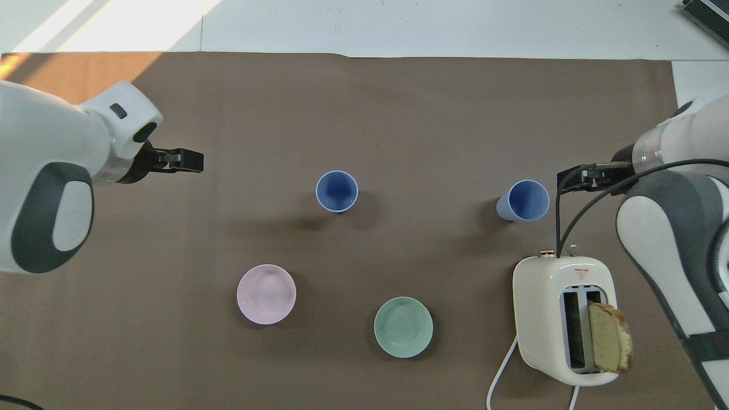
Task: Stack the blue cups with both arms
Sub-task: 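Release the cup and withdraw the left gripper while the right gripper reaches the cup, then grasp the other blue cup with the right gripper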
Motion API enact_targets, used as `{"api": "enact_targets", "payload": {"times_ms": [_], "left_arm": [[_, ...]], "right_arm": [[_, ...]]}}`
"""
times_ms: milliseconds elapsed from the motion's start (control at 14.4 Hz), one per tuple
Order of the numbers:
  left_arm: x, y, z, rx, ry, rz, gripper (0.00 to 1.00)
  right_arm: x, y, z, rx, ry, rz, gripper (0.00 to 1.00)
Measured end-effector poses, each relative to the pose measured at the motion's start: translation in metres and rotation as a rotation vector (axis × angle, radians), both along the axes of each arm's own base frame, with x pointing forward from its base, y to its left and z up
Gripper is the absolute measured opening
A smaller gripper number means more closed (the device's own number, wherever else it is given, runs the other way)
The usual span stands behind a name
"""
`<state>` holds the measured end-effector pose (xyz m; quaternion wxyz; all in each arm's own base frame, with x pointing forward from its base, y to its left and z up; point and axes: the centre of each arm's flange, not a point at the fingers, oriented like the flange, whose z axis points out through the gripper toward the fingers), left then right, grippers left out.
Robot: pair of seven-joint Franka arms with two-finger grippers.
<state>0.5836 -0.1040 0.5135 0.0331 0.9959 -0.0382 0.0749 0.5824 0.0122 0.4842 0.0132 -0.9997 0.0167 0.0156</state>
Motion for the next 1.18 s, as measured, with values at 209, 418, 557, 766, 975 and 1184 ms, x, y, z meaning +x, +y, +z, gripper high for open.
{"api": "enact_targets", "payload": {"times_ms": [209,418,557,766,975,1184], "left_arm": [[0.003,0.060,0.030,0.014,-0.019,0.005,1.00],[0.002,0.098,0.070,0.049,-0.015,-0.015,1.00],[-0.003,0.116,0.093,0.056,0.003,-0.017,1.00],[-0.014,0.124,0.113,0.056,0.061,-0.018,1.00],[-0.016,0.120,0.112,0.055,0.086,-0.026,1.00],[-0.015,0.117,0.114,0.056,0.084,-0.032,1.00]], "right_arm": [[0.008,-0.001,-0.039,0.001,-0.015,-0.003,1.00],[0.010,-0.005,-0.065,0.001,0.000,-0.011,1.00],[0.012,-0.007,-0.085,0.003,0.013,-0.014,1.00],[0.011,-0.006,-0.109,0.003,0.029,-0.013,1.00],[0.010,-0.003,-0.113,0.003,0.026,-0.009,0.96],[0.010,-0.001,-0.113,0.003,0.025,-0.006,0.59]]}}
